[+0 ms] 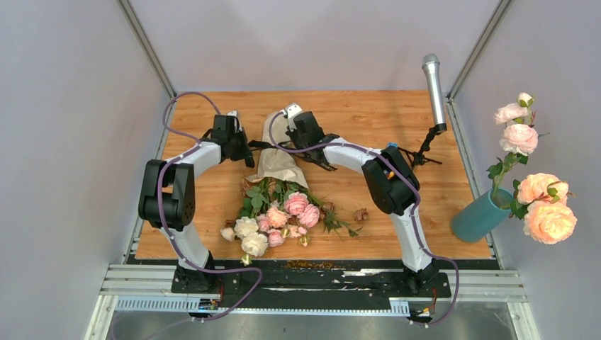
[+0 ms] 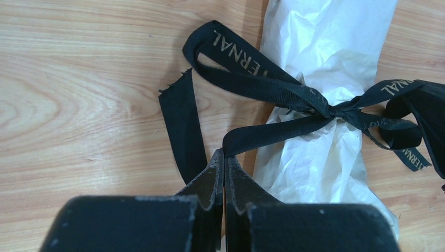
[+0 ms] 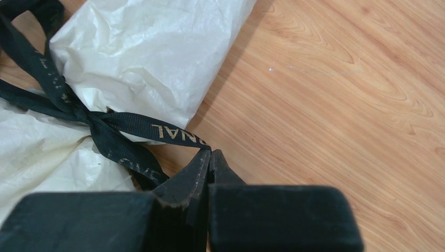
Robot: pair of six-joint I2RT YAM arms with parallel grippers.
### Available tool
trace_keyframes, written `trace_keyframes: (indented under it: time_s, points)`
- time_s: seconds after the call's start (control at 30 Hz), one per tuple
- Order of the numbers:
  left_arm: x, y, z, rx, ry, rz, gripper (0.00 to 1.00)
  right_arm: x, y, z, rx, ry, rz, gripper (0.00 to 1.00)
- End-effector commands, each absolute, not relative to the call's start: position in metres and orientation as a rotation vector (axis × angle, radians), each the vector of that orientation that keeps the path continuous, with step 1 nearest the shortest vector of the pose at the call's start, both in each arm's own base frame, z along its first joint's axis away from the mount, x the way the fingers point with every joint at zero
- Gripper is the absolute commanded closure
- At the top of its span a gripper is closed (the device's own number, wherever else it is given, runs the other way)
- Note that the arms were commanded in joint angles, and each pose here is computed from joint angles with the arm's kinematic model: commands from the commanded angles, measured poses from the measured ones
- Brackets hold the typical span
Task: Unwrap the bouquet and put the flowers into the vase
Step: Untie the ribbon from the wrapping paper.
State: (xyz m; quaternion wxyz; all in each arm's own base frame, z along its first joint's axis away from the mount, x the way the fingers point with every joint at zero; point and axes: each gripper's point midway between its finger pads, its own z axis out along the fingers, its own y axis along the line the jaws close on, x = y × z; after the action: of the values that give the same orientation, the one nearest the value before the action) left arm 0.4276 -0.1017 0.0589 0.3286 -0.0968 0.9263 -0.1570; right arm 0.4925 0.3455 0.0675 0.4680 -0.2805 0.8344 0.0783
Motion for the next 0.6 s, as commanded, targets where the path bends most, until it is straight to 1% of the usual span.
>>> trace_keyframes:
  time_s: [0.0,0.57]
  points:
    - [0.434,-0.084,0.068,-0.305,2.378,-0.378,1.0,0.506,0.321,0.099,-0.586,2.013,0.134,1.0]
    - [0.432,-0.069,0.065,-0.369,2.371,-0.388,1.0,0.508,0.303,0.091,-0.549,2.043,0.104,1.0]
